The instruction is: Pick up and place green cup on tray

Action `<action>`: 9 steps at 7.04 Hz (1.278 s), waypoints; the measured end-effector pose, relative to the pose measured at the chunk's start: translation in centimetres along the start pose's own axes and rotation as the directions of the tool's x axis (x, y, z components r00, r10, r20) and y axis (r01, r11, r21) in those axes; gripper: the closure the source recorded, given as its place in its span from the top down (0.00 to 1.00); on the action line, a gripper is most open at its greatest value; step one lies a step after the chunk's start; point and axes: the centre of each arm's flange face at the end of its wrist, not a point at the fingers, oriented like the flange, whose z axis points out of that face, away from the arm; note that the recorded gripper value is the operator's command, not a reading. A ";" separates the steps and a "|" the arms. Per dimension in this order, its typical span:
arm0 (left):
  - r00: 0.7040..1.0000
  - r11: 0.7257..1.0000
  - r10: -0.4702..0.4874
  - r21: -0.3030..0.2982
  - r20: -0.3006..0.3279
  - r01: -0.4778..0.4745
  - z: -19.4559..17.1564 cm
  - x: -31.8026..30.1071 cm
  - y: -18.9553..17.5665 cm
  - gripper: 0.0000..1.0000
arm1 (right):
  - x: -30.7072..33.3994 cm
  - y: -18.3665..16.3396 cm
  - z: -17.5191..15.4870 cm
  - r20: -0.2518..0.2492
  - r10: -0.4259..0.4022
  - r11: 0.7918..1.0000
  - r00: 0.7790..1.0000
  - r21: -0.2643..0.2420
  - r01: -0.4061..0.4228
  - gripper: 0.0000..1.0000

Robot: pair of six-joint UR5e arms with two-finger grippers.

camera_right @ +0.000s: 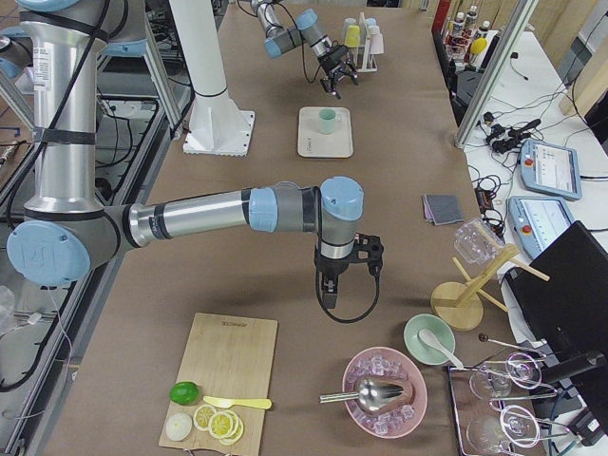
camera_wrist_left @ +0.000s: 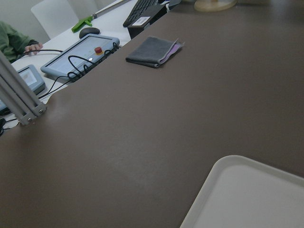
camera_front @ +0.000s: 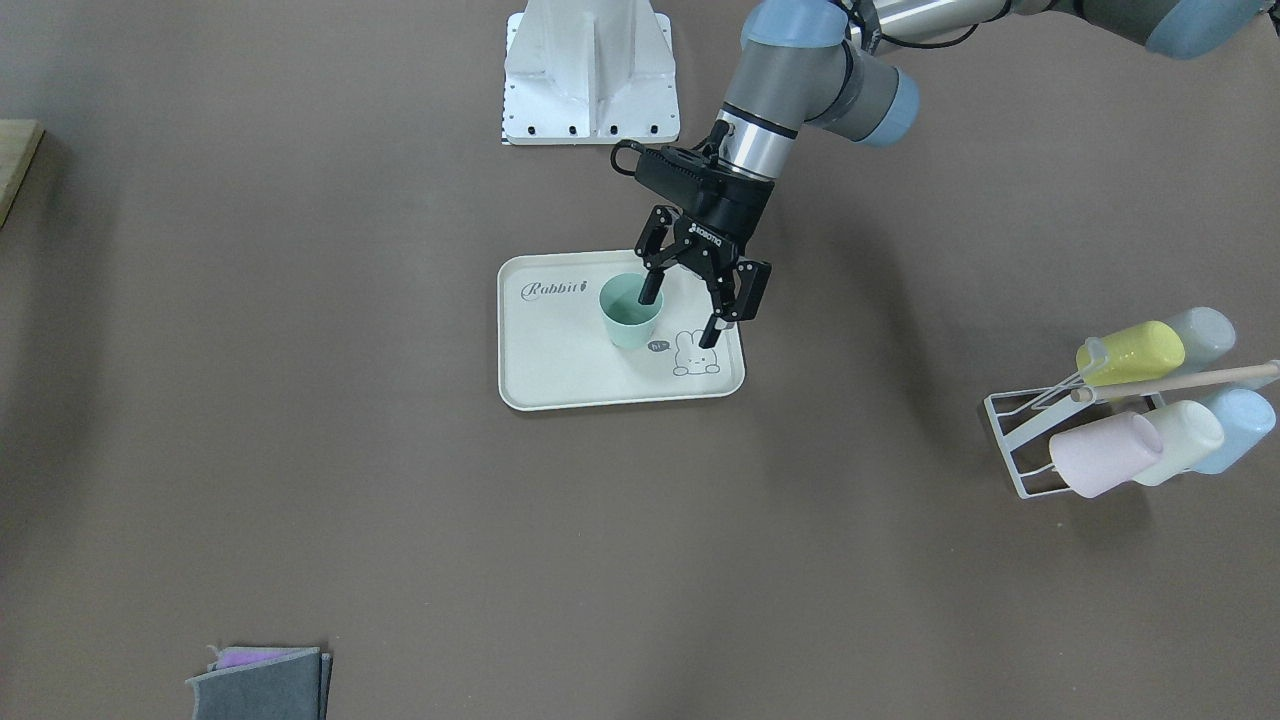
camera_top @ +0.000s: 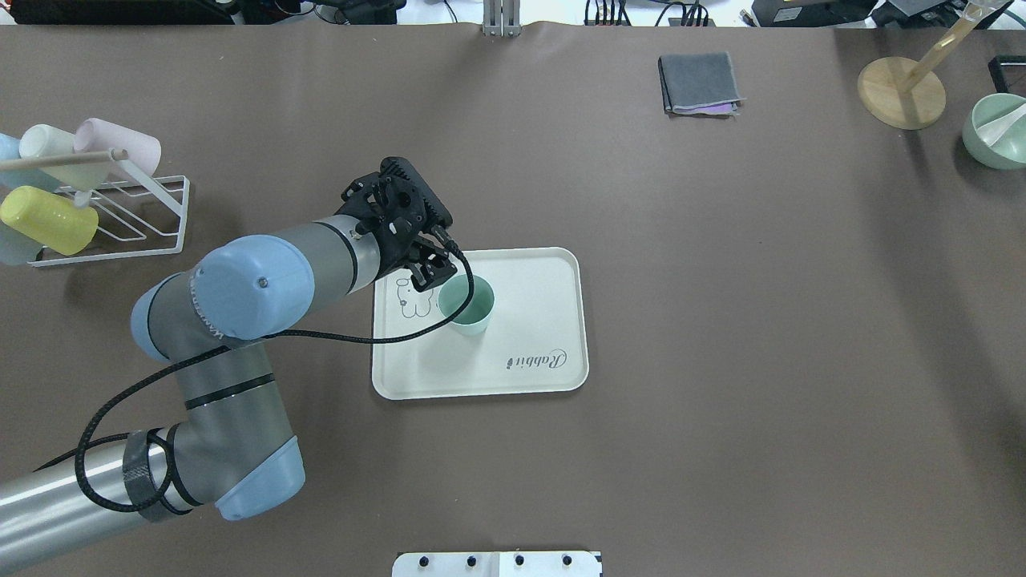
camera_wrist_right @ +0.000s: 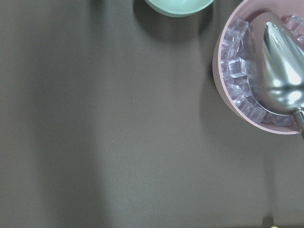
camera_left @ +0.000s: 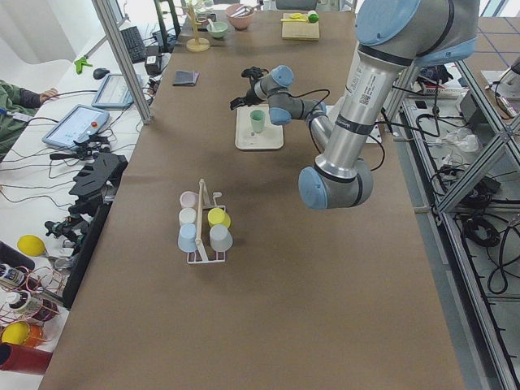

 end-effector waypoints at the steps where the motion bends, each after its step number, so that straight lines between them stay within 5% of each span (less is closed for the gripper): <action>1: 0.998 0.994 0.019 -0.112 0.065 -0.012 0.1 -1.3 -0.1 0.98 | 0.0 0.0 0.0 0.000 0.000 1.000 1.000 0.000 0.000 1.00; 3: 0.980 0.964 0.072 -0.266 0.186 -0.021 0.7 -3.3 0.9 0.98 | 0.0 0.0 0.1 0.000 -0.001 1.000 1.000 -0.001 0.001 1.00; 5: 0.972 0.949 0.067 -0.316 0.224 0.007 0.5 -5.7 1.0 0.98 | 0.0 0.0 0.0 0.000 -0.007 1.000 1.000 0.000 0.007 1.00; 7: 0.988 0.932 -0.046 -0.350 0.150 0.097 -0.8 -11.6 0.7 0.98 | 0.0 0.0 0.0 0.000 -0.008 1.000 1.000 0.000 0.008 1.00; 9: 0.970 0.880 -0.242 -0.414 0.034 0.235 -3.7 -20.9 2.5 0.98 | 0.0 0.0 0.0 0.000 -0.005 1.000 1.000 0.000 0.005 1.00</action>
